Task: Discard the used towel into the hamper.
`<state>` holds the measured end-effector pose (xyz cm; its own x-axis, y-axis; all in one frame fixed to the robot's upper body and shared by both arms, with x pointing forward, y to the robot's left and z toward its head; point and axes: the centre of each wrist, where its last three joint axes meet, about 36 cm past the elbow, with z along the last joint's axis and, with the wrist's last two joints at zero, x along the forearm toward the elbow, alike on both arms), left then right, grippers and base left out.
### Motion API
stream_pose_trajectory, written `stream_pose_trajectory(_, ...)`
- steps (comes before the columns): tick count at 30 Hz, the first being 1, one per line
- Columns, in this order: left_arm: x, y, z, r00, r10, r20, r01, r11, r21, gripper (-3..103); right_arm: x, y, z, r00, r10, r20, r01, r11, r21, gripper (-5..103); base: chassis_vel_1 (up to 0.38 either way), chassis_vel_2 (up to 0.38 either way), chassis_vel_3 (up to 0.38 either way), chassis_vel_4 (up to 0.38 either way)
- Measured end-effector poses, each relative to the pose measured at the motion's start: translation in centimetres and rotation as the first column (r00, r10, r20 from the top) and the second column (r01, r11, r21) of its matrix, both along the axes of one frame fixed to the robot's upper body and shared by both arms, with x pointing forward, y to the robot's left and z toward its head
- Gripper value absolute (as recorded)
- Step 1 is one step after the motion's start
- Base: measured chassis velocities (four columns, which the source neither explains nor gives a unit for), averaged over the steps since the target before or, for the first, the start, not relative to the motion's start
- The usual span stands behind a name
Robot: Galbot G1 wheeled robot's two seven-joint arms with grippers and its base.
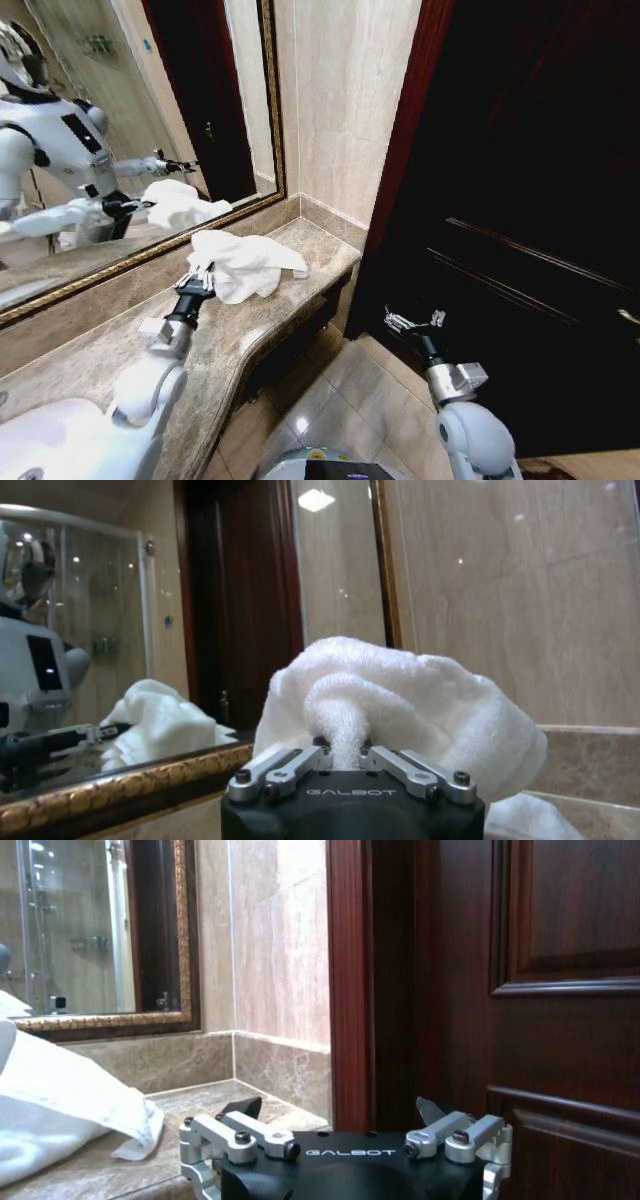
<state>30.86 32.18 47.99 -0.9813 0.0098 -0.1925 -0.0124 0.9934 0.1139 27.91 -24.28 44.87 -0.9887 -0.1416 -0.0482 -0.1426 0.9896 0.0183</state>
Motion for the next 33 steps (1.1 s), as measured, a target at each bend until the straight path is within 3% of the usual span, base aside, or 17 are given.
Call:
stream_pose_trajectory(7, -1.2, -0.6, -1.9, 0.996, 0.019, 0.086, -0.014, 0.998, -0.059, 7, -0.4, -0.3, 0.6, 1.000, 0.010, 0.005, -0.010, 1.000, 0.007, 100, 0.000, 0.000, 0.000, 0.000)
stream_pose_trajectory(11, -2.0, -1.3, -2.6, 0.997, 0.036, 0.074, -0.030, 0.996, -0.082, 7, -0.6, -0.5, 0.9, 1.000, 0.008, 0.003, -0.008, 1.000, 0.008, 100, 0.000, 0.000, 0.000, 0.000)
stream_pose_trajectory(33, -2.0, -3.0, -2.1, 0.999, 0.023, 0.032, -0.022, 0.999, -0.043, 7, -1.0, -1.4, 0.9, 1.000, -0.010, -0.025, 0.010, 1.000, -0.010, 100, 0.000, 0.000, 0.000, 0.000)
